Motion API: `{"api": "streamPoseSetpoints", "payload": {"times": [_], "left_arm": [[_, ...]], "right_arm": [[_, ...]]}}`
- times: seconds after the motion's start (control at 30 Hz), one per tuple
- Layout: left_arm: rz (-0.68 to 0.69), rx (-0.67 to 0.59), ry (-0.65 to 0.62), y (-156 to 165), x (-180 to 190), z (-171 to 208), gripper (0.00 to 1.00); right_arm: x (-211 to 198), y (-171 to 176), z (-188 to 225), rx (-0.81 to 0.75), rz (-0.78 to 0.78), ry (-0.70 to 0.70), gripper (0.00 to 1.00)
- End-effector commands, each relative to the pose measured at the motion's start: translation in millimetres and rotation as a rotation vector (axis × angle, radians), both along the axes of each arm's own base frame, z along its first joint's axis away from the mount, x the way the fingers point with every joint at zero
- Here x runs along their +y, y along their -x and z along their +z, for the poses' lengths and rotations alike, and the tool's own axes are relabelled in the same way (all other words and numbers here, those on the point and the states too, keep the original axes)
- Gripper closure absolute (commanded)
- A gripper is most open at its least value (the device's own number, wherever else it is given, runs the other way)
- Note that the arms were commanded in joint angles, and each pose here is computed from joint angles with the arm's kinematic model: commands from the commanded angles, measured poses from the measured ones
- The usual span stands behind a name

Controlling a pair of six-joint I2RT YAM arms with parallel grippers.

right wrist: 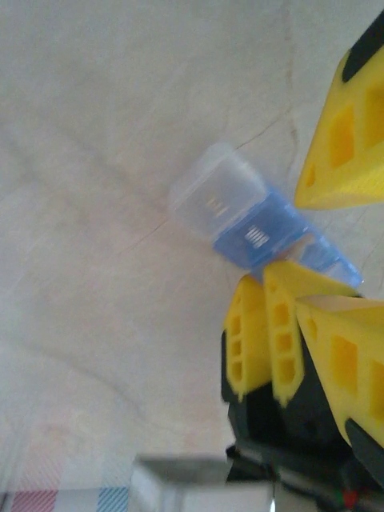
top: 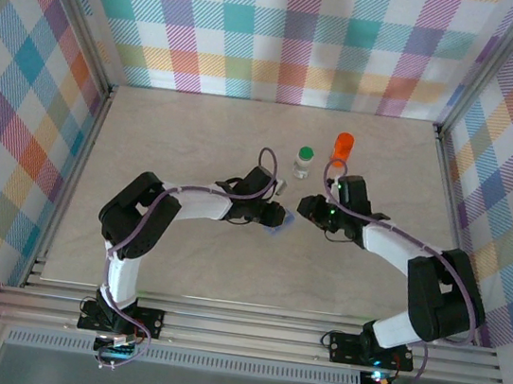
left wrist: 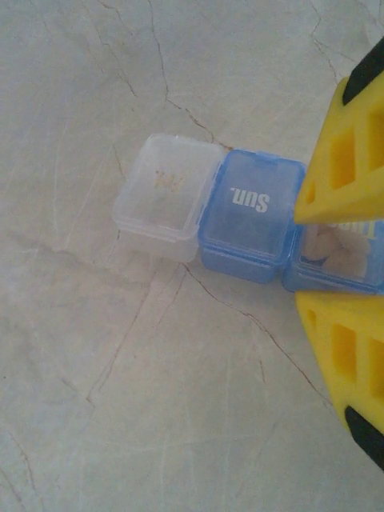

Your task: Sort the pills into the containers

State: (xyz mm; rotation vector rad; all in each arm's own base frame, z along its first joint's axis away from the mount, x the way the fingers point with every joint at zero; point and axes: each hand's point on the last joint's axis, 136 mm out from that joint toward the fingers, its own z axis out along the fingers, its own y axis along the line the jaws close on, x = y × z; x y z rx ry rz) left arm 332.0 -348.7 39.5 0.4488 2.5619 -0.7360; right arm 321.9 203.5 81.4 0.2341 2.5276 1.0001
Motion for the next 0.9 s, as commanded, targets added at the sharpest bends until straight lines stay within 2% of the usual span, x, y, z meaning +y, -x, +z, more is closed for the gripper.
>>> {"api": "streamPoseSetpoints", "payload": {"times": [0.0, 0.1, 0.4, 0.5, 0.6, 0.7, 0.87], "left_arm": [[0.1, 0.143, -0.078, 22.0, 27.5, -36.1, 0.76], [0.124, 0.146, -0.028, 20.9, 22.5, -33.2, 0.77], [0.143, 0.161, -0.047, 19.6, 24.9, -45.6, 0.77], [0.143, 0.157, -0.058, 20.0, 27.3, -47.4, 0.77], [0.136, 0.154, -0.067, 19.6, 27.9, -48.9, 0.78], [0.119, 0.138, -0.076, 16.5, 27.1, -46.0, 0.78], [0.075, 0.07, -0.108, -6.7, 29.9, -28.3, 0.77]], "right_arm": [[7.9, 4.0, -10.0, 0.047, -0.022, -0.059, 0.68], [19.0, 8.0, -19.1, 0.073, 0.006, -0.074, 0.69], [36.6, 12.5, -49.1, 0.116, 0.036, -0.047, 0.72], [32.4, 14.3, -61.8, 0.139, 0.014, -0.02, 0.82], [26.6, 17.9, -75.4, 0.159, -0.024, 0.002, 0.88], [26.5, 22.1, -79.4, 0.163, -0.04, -0.03, 0.87], [31.8, 15.0, -46.3, 0.092, -0.039, -0.062, 0.79]]}}
